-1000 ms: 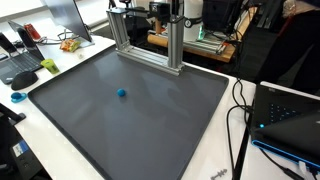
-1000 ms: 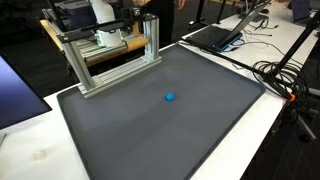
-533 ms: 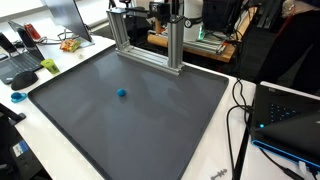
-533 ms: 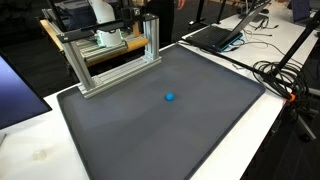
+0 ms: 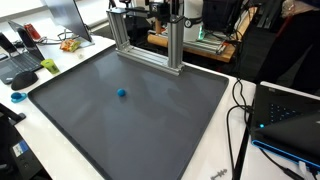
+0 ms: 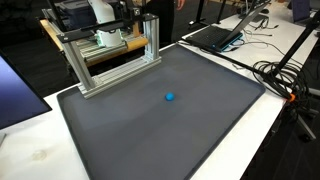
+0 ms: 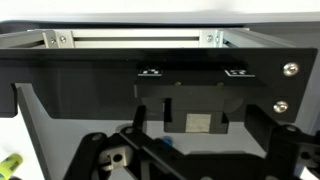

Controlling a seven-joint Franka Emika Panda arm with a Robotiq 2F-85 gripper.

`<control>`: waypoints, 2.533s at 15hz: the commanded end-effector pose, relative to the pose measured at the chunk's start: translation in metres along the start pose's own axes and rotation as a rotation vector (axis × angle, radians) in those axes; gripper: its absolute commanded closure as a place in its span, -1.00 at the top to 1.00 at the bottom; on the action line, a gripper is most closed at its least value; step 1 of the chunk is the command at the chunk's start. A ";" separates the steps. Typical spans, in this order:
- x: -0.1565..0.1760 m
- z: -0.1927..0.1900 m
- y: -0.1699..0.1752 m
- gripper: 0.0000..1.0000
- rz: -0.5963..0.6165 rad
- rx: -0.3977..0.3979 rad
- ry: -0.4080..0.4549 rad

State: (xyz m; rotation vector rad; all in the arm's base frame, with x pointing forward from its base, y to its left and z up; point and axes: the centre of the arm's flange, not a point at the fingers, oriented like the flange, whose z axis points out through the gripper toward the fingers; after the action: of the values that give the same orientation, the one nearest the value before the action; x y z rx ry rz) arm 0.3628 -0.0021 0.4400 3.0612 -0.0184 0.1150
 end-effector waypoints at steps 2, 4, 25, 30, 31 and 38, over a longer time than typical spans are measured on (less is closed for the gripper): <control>0.001 0.014 0.005 1.00 0.017 -0.009 0.005; 0.001 0.016 0.006 1.00 0.014 -0.011 -0.008; -0.010 0.010 0.006 -0.50 0.013 -0.003 -0.050; -0.008 0.009 0.005 -0.56 0.026 0.007 -0.046; -0.006 0.006 0.005 -0.56 0.030 0.019 -0.045; 0.018 -0.009 0.006 -0.56 0.041 0.048 0.006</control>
State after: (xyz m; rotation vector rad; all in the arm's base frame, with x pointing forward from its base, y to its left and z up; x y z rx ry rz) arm 0.3647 -0.0067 0.4365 3.0745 -0.0555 0.0892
